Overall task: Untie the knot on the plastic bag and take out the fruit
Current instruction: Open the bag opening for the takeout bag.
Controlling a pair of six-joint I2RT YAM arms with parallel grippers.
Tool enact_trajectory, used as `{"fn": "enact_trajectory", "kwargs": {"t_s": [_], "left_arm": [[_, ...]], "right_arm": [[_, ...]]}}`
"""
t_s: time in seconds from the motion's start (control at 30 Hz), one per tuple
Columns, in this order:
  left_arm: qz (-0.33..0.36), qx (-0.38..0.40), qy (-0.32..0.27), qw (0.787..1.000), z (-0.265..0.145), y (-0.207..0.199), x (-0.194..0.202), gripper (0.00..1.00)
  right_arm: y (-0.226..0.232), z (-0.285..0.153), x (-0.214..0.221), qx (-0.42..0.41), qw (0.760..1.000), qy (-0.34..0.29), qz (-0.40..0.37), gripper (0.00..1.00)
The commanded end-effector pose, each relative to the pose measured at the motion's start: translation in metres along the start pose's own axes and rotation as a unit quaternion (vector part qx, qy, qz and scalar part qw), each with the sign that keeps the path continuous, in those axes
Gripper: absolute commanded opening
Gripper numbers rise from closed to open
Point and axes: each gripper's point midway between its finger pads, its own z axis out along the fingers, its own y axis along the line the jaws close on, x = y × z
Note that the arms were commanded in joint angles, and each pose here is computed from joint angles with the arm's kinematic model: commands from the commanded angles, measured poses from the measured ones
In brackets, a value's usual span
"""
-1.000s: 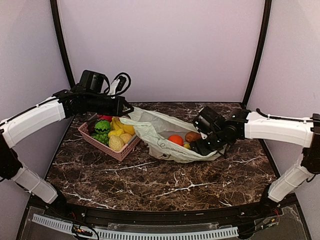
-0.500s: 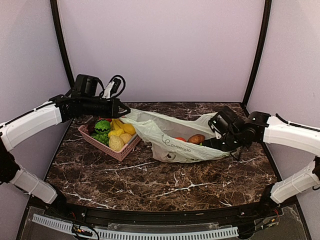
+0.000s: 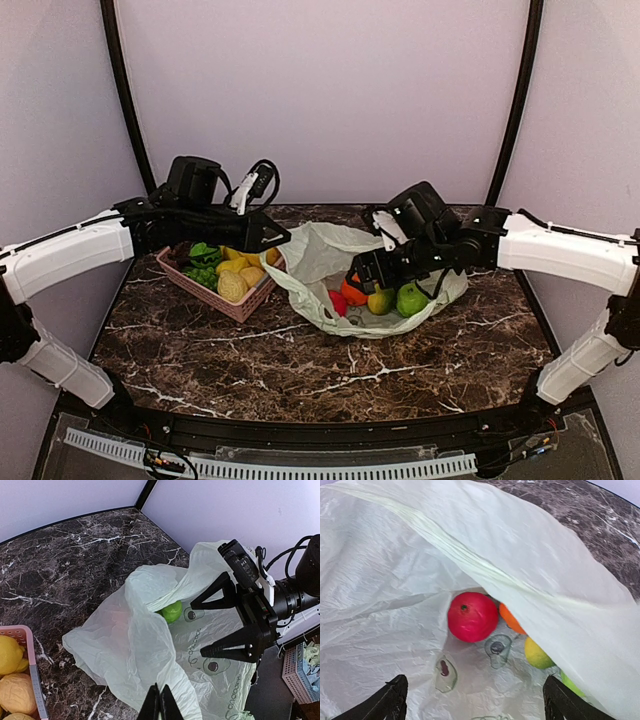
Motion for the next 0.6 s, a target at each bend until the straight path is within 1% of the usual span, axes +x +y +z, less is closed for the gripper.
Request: {"fn": "enact_trajectory", "kwargs": {"t_s": [0.0,0.13,0.27,0.37,0.43,0.57], "left_arm": [[0.008,0.000,-0.013,1.000,0.000,-0.001,-0.008,0.01],[0.009,-0.010,-0.020,1.000,-0.005,0.001,-0.008,0.01],[0.014,-0.010,-0.019,1.000,-0.008,0.000,-0.005,0.01],[0.017,-0.010,-0.015,1.000,-0.008,0.000,-0.002,0.01],[0.017,-0.008,-0.012,1.000,-0.007,0.000,0.000,0.01],[0.019,-0.005,-0.010,1.000,-0.006,-0.003,0.000,0.01]], "right_arm": [[0.046,-0.008,-0.028,-0.064,0.996,-0.041,-0.054,0.92],[0.070,-0.026,-0.038,-0.111,0.988,-0.069,-0.079,0.94],[0.092,-0.061,-0.053,-0.170,0.973,-0.116,-0.106,0.94],[0.099,-0.083,-0.060,-0.191,0.963,-0.142,-0.126,0.95],[0.096,-0.090,-0.064,-0.179,0.962,-0.153,-0.135,0.96],[0.070,-0.080,-0.069,-0.090,0.974,-0.139,-0.155,0.96]]}}
